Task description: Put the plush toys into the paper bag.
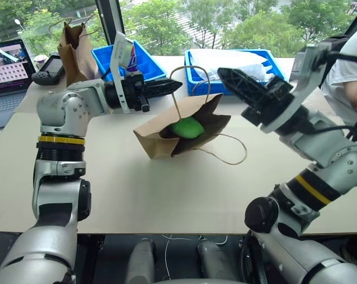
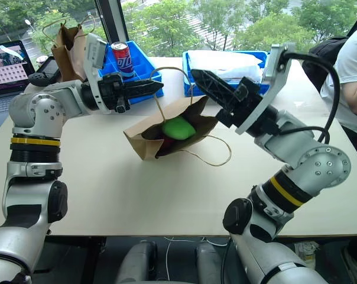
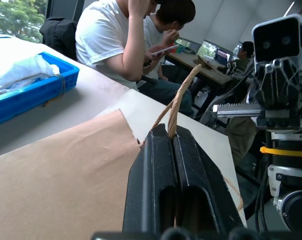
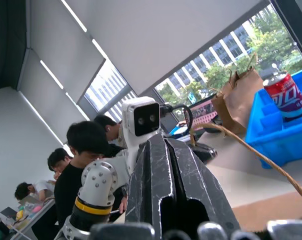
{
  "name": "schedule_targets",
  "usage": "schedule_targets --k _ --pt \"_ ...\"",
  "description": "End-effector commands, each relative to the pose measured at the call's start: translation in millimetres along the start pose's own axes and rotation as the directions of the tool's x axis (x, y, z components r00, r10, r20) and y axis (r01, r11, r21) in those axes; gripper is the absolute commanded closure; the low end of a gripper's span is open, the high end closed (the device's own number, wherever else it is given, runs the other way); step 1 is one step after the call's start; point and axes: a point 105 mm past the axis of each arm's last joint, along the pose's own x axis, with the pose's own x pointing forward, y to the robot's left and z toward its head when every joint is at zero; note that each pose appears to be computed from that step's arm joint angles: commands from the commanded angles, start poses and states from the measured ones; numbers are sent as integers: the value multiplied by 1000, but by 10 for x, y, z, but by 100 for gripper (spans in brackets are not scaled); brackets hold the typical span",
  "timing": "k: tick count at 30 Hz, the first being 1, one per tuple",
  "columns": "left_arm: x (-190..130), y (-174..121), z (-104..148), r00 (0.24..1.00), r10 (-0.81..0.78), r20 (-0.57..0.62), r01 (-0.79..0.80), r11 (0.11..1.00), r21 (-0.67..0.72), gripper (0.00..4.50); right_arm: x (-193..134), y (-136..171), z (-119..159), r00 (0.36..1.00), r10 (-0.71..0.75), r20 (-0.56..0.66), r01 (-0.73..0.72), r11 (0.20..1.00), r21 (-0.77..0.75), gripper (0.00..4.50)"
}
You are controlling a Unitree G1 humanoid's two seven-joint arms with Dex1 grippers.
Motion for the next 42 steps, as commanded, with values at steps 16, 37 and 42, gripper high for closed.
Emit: schedule_targets --k 16,37,42 --pt "72 -151 89 997 -64 44 63 998 29 450 -1014 -604 -403 931 -358 -72 366 914 174 4" --pt "89 -177 78 996 -77 46 76 997 23 450 -637 -76 -554 989 -133 68 92 899 427 315" --pt "92 -161 94 996 -68 49 67 997 33 450 -410 -23 -349 991 -68 115 16 915 403 446"
